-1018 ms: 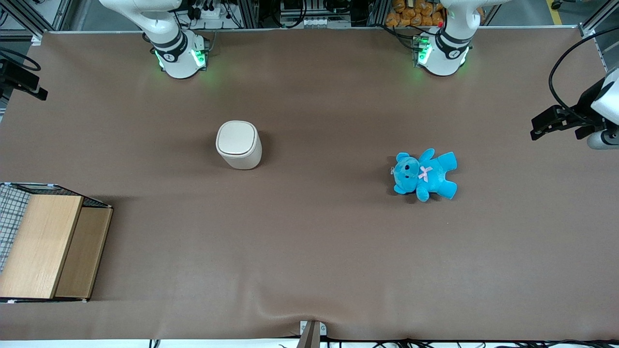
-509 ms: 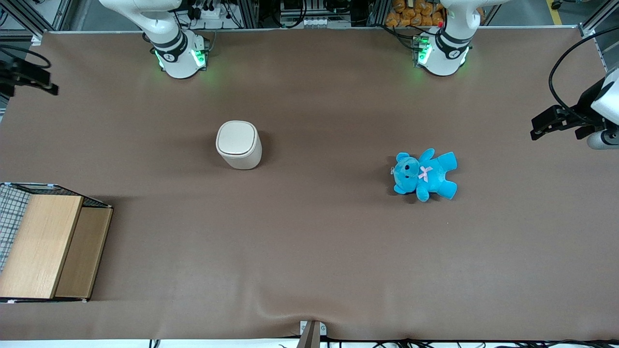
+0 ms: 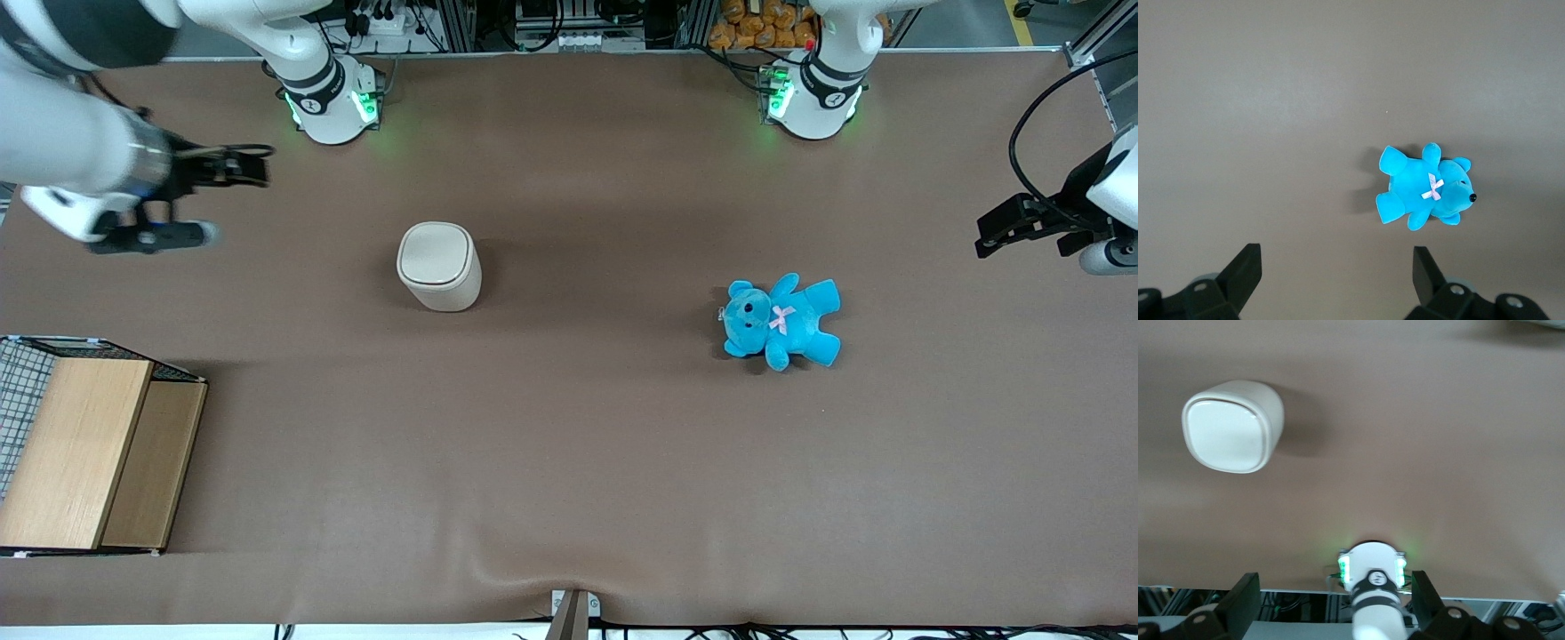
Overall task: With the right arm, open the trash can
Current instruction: 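Move the right gripper toward the white trash can's lid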
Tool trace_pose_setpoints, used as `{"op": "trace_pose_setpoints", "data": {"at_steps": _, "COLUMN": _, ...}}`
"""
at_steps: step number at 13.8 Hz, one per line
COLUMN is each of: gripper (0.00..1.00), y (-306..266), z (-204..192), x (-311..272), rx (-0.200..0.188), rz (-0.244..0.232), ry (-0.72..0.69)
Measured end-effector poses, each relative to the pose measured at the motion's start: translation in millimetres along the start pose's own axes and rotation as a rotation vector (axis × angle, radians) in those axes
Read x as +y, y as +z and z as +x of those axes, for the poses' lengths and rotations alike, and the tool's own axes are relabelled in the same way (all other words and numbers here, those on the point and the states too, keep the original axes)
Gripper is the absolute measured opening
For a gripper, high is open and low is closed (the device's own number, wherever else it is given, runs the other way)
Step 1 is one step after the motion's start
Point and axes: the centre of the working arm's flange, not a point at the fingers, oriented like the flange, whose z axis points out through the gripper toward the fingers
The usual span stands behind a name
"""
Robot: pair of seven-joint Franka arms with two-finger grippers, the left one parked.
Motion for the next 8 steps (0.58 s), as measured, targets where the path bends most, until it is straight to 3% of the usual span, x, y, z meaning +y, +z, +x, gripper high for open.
{"op": "trace_pose_setpoints", "data": {"at_steps": 2, "gripper": 1.0, "y": 28.4, "z": 10.4, "x": -28.9, "rx": -0.016, "rz": 0.017, "ry": 0.01}}
{"op": "trace_pose_setpoints", "data": {"at_steps": 6, "gripper": 1.0, "y": 85.5, "z": 21.8, "x": -84.1, "rx": -0.032, "rz": -0.01, "ry": 0.037}}
{"op": "trace_pose_setpoints", "data": {"at_steps": 8, "gripper": 1.0, "y": 110.6, "z": 32.5, "x": -98.1, "rx": -0.055, "rz": 0.006, "ry": 0.036}}
